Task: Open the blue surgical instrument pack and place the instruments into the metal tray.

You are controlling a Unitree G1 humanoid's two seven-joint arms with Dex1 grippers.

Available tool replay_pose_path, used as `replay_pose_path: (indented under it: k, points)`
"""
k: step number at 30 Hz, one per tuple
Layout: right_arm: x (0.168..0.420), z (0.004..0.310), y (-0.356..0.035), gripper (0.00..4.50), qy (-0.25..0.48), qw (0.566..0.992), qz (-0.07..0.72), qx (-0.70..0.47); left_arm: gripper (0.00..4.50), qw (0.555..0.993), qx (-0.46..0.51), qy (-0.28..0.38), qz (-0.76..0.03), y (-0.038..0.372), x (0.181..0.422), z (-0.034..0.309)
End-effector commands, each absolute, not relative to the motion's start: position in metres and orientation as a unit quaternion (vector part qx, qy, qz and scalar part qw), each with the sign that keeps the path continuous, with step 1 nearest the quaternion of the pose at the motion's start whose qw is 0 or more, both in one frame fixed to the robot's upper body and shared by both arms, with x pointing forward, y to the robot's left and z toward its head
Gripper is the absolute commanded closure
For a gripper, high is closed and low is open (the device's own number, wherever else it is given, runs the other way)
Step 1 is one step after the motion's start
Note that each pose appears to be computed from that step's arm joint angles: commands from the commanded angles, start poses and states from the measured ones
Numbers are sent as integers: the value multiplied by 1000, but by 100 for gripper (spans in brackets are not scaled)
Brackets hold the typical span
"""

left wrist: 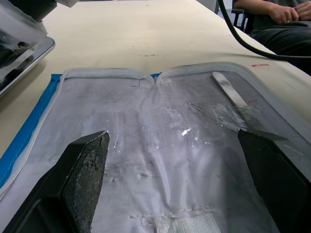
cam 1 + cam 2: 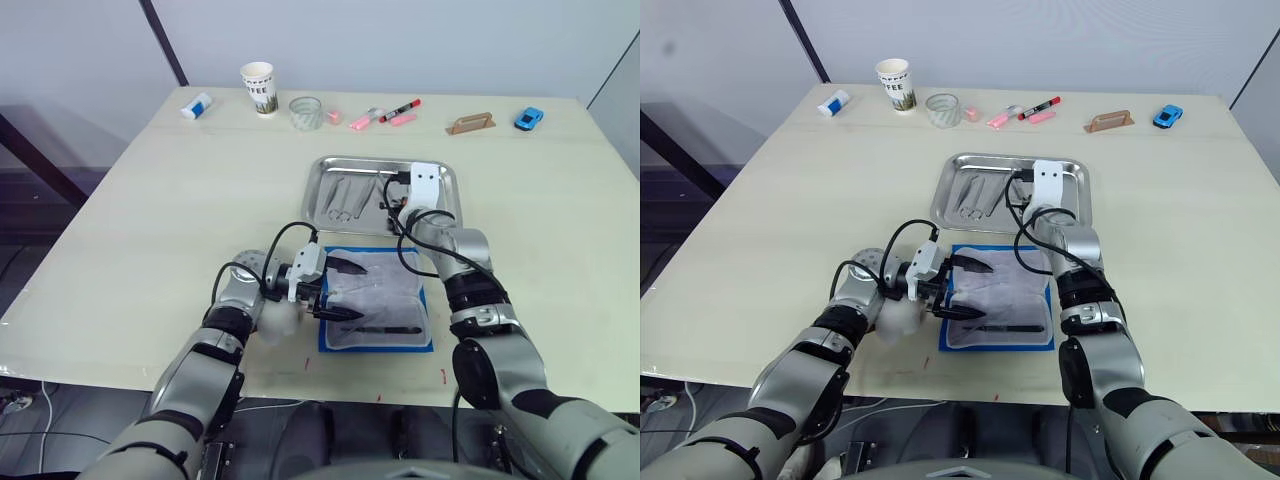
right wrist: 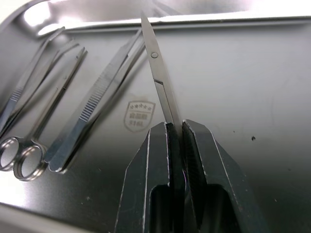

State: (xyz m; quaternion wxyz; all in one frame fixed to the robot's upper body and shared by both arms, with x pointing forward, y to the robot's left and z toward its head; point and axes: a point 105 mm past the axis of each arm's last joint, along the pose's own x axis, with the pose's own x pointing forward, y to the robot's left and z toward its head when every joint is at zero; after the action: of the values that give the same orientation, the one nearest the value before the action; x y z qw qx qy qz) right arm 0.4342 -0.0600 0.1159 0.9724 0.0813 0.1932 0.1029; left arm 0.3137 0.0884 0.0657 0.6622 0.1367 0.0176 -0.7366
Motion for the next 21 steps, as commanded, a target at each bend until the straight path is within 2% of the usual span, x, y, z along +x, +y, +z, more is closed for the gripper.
replay_pose_path:
  k: [1, 4, 5, 6, 7, 13, 14, 19, 21]
  points:
    - [435, 128, -60, 429, 175, 975, 108, 88, 0, 641, 123, 69, -754, 90, 298, 39]
    - [434, 127, -60, 429, 177, 974, 111, 87, 0, 641, 123, 70, -754, 90, 298, 39]
    - [434, 127, -59, 355, 177, 974, 113, 87, 0, 641, 123, 70, -754, 91, 298, 39]
    - [434, 127, -58, 330, 175, 974, 117, 88, 0, 641, 124, 71, -754, 91, 298, 39]
    - [433, 128, -56, 274, 174, 973, 121, 91, 0, 641, 124, 71, -754, 91, 298, 39]
    - [433, 141, -55, 29, 146, 977, 134, 82, 0, 642, 124, 72, -753, 92, 298, 38]
    - [433, 147, -54, 6, 133, 978, 138, 83, 0, 642, 125, 73, -753, 92, 298, 38]
    - [424, 178, -59, 6, 61, 980, 180, 52, 0, 642, 126, 74, -753, 92, 298, 38]
    - [411, 193, -57, 6, 8, 970, 238, 41, 0, 641, 127, 74, -754, 92, 298, 38]
